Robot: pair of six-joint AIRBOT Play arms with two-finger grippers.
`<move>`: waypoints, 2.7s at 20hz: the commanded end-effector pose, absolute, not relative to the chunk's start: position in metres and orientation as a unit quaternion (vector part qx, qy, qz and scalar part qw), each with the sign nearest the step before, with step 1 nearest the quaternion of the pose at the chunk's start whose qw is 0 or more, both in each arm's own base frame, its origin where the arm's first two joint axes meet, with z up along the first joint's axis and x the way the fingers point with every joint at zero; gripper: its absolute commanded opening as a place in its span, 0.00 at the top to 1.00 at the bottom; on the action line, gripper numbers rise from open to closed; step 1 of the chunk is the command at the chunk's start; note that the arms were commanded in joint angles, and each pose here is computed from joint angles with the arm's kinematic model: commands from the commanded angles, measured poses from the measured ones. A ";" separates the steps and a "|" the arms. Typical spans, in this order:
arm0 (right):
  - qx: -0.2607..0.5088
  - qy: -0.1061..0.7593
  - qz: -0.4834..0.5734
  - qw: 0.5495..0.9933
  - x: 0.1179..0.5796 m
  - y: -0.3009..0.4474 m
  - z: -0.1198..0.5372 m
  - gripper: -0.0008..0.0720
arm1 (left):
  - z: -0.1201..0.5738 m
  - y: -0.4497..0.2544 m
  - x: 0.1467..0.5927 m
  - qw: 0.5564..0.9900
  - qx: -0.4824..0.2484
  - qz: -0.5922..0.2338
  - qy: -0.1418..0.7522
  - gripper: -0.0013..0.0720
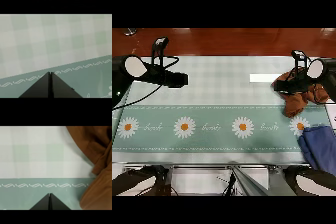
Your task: Fold the shirts.
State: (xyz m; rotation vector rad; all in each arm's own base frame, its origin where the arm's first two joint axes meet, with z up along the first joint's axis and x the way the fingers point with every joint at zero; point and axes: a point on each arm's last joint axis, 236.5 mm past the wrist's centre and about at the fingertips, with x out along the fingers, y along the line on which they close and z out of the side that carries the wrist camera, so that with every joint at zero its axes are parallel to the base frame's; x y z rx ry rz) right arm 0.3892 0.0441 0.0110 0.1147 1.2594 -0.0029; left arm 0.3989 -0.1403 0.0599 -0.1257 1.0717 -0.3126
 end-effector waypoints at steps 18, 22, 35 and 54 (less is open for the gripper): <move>0.054 0.589 -0.002 0.807 0.389 0.044 0.011 0.95 | 0.059 -0.140 0.399 0.846 -0.060 -0.148 0.508 0.96; 0.055 0.576 -0.001 0.816 0.396 0.044 0.013 0.95 | 0.059 -0.140 0.399 0.846 -0.060 -0.148 0.508 0.96; -0.045 0.362 -0.158 0.918 0.494 -0.098 0.063 0.14 | 0.085 -0.142 0.443 0.895 -0.078 -0.140 0.416 0.03; 0.192 0.493 -0.078 0.845 0.495 -0.099 -0.006 0.95 | 0.049 -0.085 0.415 0.835 -0.019 -0.097 0.542 0.02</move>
